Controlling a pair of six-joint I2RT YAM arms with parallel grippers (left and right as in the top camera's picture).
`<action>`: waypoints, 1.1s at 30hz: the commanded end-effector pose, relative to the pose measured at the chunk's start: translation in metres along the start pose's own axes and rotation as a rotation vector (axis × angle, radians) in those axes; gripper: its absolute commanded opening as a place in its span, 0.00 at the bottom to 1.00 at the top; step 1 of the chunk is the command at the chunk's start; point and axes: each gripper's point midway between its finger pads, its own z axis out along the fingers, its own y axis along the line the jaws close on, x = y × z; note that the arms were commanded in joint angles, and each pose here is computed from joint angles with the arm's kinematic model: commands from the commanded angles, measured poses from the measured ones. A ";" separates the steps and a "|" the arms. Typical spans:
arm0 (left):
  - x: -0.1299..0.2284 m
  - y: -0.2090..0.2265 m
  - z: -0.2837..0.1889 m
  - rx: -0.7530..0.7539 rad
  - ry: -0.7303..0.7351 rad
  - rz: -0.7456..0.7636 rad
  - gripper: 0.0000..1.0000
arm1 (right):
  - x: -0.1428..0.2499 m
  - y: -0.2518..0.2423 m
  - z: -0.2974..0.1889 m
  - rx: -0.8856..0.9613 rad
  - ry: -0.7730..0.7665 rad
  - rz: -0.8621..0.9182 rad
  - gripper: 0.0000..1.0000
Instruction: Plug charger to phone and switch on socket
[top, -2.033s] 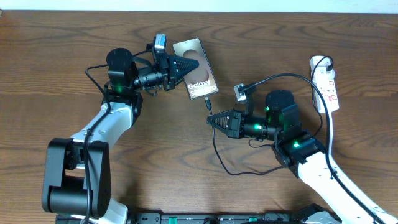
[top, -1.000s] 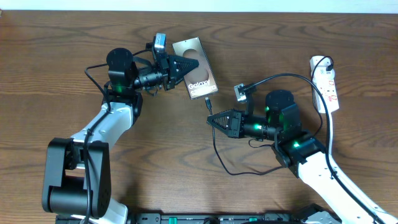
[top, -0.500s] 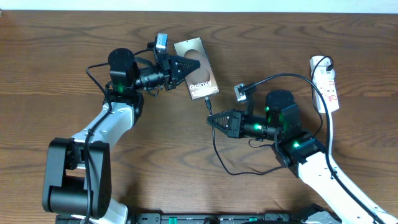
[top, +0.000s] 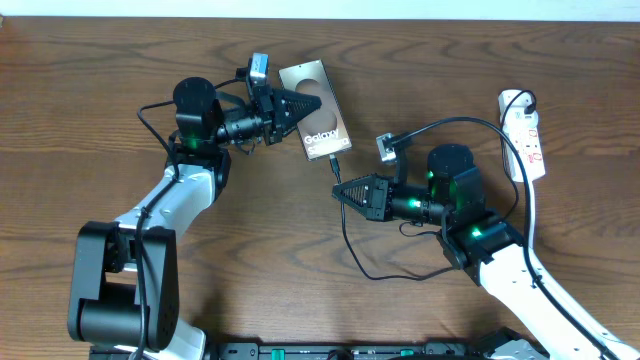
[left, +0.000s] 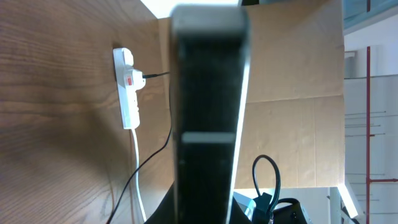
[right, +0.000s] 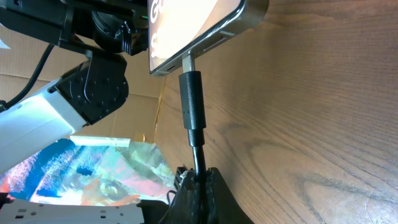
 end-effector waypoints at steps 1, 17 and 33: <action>0.003 -0.011 0.001 0.019 0.024 0.053 0.08 | -0.002 -0.001 -0.001 0.001 -0.008 0.017 0.01; 0.001 -0.010 0.001 0.017 0.013 0.022 0.07 | -0.002 -0.001 -0.001 0.001 -0.008 0.027 0.01; 0.000 -0.010 0.001 0.016 0.006 0.008 0.07 | -0.002 -0.001 -0.001 0.001 -0.008 0.043 0.01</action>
